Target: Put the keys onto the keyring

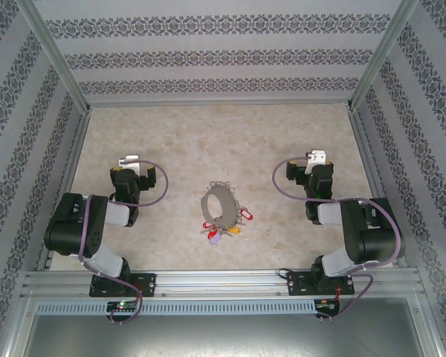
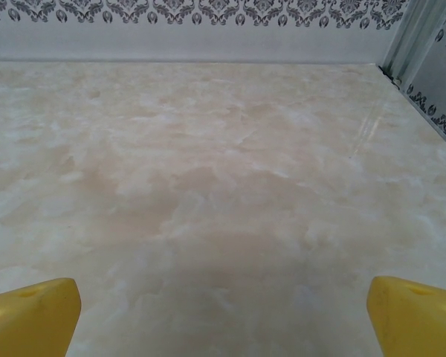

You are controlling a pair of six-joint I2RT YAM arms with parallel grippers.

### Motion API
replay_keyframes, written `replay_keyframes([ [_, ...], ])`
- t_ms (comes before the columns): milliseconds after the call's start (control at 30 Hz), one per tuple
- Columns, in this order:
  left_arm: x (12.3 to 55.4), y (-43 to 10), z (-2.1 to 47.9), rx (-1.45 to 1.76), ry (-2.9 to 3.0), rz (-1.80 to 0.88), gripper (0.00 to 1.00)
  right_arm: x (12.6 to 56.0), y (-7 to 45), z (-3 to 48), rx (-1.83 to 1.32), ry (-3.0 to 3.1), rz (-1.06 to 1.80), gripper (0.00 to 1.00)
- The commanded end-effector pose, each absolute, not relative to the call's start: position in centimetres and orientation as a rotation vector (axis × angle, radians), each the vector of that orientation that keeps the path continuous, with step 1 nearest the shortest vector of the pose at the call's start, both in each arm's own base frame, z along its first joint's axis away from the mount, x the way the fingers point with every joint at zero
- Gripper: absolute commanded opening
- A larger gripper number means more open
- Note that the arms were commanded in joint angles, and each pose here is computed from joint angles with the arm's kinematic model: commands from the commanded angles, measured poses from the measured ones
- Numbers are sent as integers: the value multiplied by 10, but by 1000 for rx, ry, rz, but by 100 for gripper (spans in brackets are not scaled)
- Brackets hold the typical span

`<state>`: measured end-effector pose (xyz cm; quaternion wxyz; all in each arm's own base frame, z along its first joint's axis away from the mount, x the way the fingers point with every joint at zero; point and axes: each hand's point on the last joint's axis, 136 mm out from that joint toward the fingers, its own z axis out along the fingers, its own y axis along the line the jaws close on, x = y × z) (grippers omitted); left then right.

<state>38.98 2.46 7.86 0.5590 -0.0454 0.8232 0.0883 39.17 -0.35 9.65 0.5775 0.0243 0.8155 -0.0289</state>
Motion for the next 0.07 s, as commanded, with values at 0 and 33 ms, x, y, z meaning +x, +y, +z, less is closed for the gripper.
replay_keyframes([
  [0, 395, 24, 90, -124, 1891, 182, 100, 397, -4, 106, 65, 1882, -42, 98],
  [33, 396, 24, 90, -124, 1890, 182, 100, 397, -4, 106, 66, 1882, -42, 98],
])
